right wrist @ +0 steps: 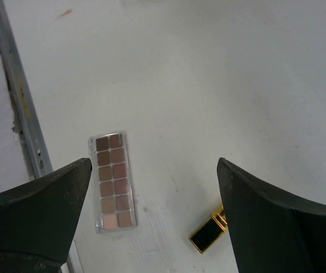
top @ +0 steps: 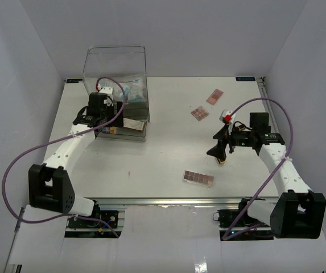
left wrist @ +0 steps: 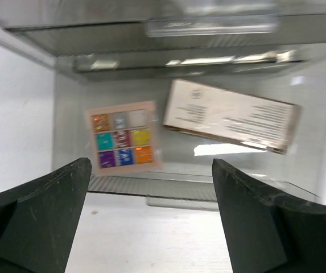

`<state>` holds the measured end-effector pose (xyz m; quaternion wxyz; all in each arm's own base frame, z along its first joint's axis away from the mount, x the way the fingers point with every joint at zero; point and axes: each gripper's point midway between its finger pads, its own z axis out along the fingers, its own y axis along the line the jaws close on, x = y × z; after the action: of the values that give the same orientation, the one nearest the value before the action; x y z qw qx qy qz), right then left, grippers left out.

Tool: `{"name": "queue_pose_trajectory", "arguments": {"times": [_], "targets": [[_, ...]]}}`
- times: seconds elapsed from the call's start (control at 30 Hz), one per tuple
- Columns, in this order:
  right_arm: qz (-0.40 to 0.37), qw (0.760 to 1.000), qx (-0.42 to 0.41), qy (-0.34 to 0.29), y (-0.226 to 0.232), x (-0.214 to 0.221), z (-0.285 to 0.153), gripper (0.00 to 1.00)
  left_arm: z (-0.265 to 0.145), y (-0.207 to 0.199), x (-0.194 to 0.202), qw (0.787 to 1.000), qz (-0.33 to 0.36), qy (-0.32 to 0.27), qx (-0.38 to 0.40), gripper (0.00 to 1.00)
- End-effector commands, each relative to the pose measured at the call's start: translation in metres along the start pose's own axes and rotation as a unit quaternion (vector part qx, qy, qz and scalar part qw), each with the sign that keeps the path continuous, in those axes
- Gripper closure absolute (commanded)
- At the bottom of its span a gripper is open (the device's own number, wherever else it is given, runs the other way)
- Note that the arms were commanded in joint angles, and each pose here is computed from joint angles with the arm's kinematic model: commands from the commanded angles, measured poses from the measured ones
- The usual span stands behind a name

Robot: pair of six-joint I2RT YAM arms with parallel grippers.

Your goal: Organize the makeup

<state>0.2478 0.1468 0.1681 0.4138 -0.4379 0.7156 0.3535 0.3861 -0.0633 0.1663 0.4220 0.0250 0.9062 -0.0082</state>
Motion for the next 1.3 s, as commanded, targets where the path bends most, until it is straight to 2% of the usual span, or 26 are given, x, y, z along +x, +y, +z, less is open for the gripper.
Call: {"name": "queue_pose_trajectory", "arguments": {"times": [0.0,0.07,0.17,0.27,0.37,0.6,0.8,0.83,1.07,1.27], "targets": [[-0.074,0.984,-0.03,0.16,0.04,0.045,0.034,0.03,-0.072,-0.064,-0.027,0.972,-0.006,-0.11,0.208,0.02],[-0.089,0.97,-0.005,0.227,0.044,0.067,0.04,0.05,-0.095,-0.067,-0.022,0.963,-0.004,-0.143,0.229,0.02],[-0.104,0.95,0.035,0.291,0.051,0.089,0.05,0.1,-0.101,-0.062,0.005,0.963,-0.008,-0.153,0.223,0.02],[-0.123,0.936,0.04,0.329,0.065,0.109,0.058,0.1,-0.119,-0.055,0.007,0.958,-0.01,-0.19,0.214,0.02],[-0.134,0.926,0.051,0.349,0.07,0.122,0.067,0.1,-0.13,-0.051,0.001,0.954,-0.01,-0.218,0.207,0.02],[-0.12,0.916,0.07,0.375,0.061,0.135,0.074,0.09,-0.136,-0.045,-0.001,0.954,-0.013,-0.229,0.195,0.02],[-0.121,0.916,0.065,0.376,0.062,0.141,0.075,0.0,-0.139,-0.043,-0.002,0.953,-0.015,-0.236,0.189,0.02],[-0.121,0.917,0.063,0.376,0.062,0.142,0.075,0.01,-0.139,-0.043,-0.003,0.953,-0.015,-0.237,0.188,0.02],[-0.132,0.916,0.056,0.374,0.061,0.142,0.077,0.29,-0.143,-0.039,-0.005,0.952,-0.018,-0.246,0.18,0.02],[-0.161,0.92,0.044,0.355,0.059,0.122,0.085,0.6,-0.148,-0.035,-0.007,0.951,-0.021,-0.258,0.171,0.02]]}}
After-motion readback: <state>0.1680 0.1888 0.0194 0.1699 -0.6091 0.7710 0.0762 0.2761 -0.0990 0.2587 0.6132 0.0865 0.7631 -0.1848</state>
